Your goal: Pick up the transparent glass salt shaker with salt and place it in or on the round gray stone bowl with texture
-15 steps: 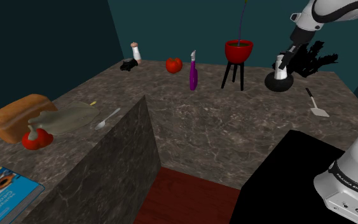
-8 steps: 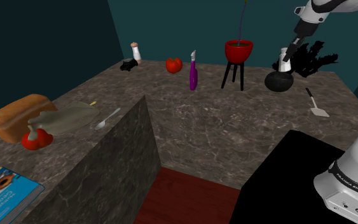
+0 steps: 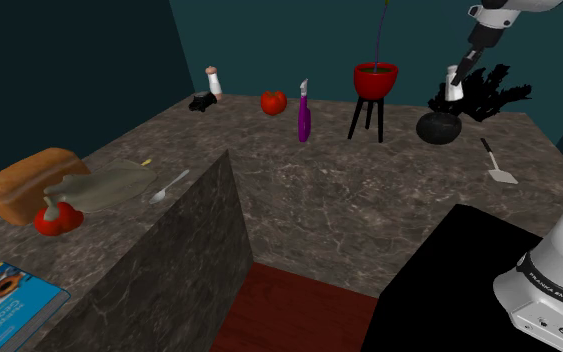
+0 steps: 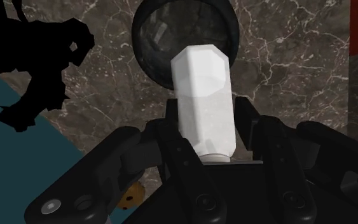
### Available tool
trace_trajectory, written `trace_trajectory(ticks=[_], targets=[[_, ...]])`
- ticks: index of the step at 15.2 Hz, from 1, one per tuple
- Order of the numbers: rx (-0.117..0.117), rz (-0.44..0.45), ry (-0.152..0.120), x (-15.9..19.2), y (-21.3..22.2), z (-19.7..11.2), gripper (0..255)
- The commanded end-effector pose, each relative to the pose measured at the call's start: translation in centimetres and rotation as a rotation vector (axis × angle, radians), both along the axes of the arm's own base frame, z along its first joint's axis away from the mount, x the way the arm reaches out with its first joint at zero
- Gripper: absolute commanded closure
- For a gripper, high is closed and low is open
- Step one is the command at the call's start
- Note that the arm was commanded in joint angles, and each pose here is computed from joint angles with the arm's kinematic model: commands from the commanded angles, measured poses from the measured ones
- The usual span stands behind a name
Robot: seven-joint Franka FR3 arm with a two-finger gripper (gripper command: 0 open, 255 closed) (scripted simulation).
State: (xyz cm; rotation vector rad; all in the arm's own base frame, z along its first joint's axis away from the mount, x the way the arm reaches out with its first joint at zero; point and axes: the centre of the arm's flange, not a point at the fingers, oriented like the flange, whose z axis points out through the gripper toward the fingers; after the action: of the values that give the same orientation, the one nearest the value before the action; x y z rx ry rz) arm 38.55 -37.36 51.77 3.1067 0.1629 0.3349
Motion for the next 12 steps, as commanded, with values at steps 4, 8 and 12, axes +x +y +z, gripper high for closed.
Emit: trace_trajectory(ticks=[4,8,12], targets=[[-0.002,0.002,-0.001,0.3,-1.3,-1.7,255],[-0.002,0.002,-0.001,0.3,-1.3,-3.8,255],[-0.002,0.002,-0.001,0.3,-1.3,-5.9,255]])
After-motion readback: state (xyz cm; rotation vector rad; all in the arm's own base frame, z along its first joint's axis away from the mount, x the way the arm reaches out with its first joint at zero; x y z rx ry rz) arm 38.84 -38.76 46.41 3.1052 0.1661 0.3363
